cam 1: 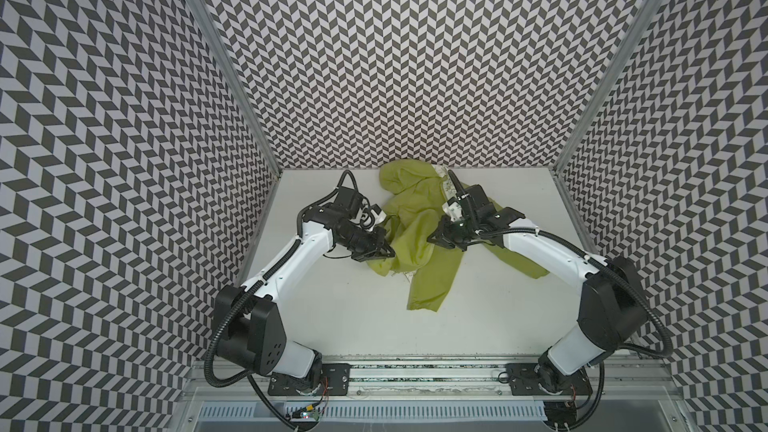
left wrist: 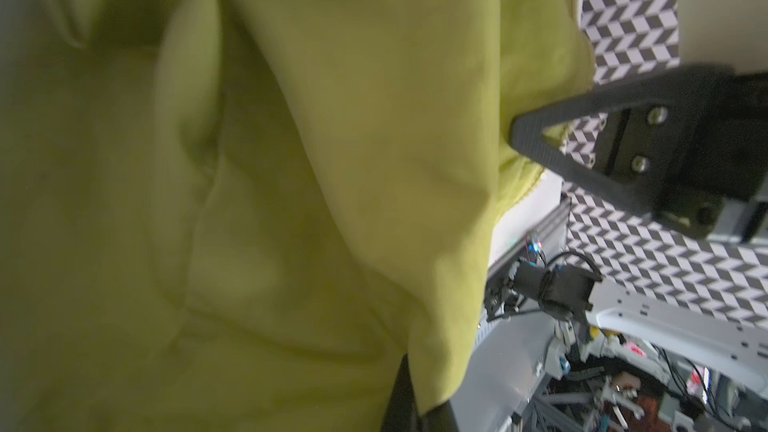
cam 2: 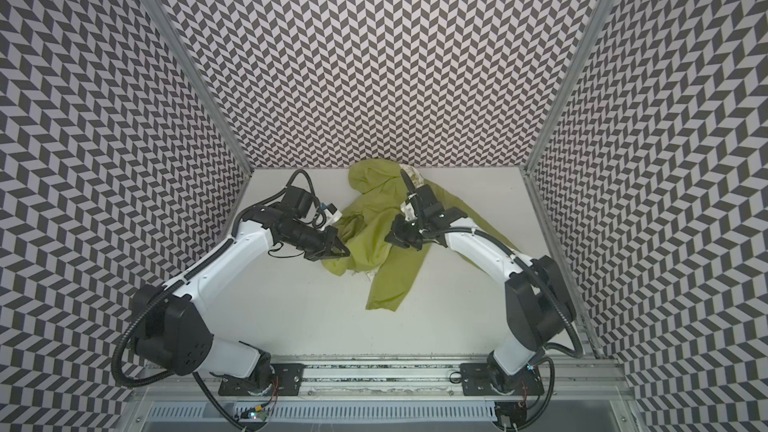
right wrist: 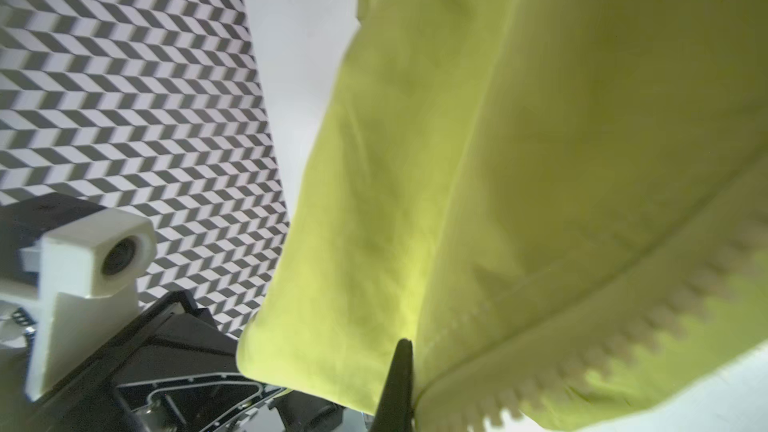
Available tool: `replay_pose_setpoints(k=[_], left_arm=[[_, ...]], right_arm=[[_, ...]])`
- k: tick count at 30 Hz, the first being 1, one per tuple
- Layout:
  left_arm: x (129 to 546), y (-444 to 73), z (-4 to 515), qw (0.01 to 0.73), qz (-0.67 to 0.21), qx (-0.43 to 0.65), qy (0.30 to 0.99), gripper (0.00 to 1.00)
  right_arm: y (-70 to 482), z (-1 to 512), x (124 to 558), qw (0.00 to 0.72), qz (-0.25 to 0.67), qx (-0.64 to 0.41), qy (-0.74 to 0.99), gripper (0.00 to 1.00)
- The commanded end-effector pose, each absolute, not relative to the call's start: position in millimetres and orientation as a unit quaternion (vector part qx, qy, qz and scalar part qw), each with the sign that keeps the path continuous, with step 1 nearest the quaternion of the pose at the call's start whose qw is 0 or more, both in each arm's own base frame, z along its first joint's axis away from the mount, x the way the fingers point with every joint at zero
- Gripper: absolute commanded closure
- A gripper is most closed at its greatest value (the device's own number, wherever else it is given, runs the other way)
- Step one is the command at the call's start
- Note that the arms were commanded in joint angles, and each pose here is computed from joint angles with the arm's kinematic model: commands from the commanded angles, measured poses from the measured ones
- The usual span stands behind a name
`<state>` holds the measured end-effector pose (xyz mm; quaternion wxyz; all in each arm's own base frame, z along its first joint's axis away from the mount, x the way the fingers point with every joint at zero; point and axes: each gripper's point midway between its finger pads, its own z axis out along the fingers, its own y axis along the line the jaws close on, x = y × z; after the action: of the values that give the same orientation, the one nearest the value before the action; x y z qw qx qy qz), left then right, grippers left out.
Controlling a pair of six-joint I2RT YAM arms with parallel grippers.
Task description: Zip up the jacket
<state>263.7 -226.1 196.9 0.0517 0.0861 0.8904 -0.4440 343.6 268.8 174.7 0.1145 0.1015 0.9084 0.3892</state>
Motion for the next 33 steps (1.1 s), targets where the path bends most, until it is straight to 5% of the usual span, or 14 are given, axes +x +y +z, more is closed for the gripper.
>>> replay_pose_setpoints(k=[1, 12, 14, 17, 19, 22, 33], left_arm=[[255.6, -237.8, 190.8, 0.006, -0.495, 0.08, 0.865, 1.0], [348.8, -207.6, 98.5, 0.001, -0.32, -0.007, 0.947, 1.0], [369.3, -192.8, 84.5, 0.007, -0.281, -0.032, 0.959, 0.97], [391.9, -172.0, 85.1, 0.029, -0.246, -0.063, 0.967, 0.75], [400.1, -161.3, 96.2, 0.05, -0.231, -0.071, 0.969, 0.5], [399.7, -147.4, 112.2, 0.074, -0.206, -0.073, 0.973, 0.31], [321.1, -140.3, 185.5, 0.147, -0.271, -0.092, 0.947, 0.17]], right_arm=[[234.4, 155.5, 321.8, 0.078, 0.32, 0.091, 0.94, 1.0], [264.8, 114.2, 416.5, 0.055, 0.289, 0.091, 0.952, 1.0], [268.4, 114.4, 428.8, 0.058, 0.284, 0.09, 0.953, 0.89], [266.7, 123.2, 437.6, 0.071, 0.275, 0.086, 0.955, 0.68], [261.9, 131.1, 437.3, 0.08, 0.271, 0.083, 0.956, 0.55], [254.6, 138.6, 429.1, 0.09, 0.268, 0.079, 0.956, 0.42], [254.7, 155.6, 369.5, 0.107, 0.334, 0.065, 0.934, 0.39]])
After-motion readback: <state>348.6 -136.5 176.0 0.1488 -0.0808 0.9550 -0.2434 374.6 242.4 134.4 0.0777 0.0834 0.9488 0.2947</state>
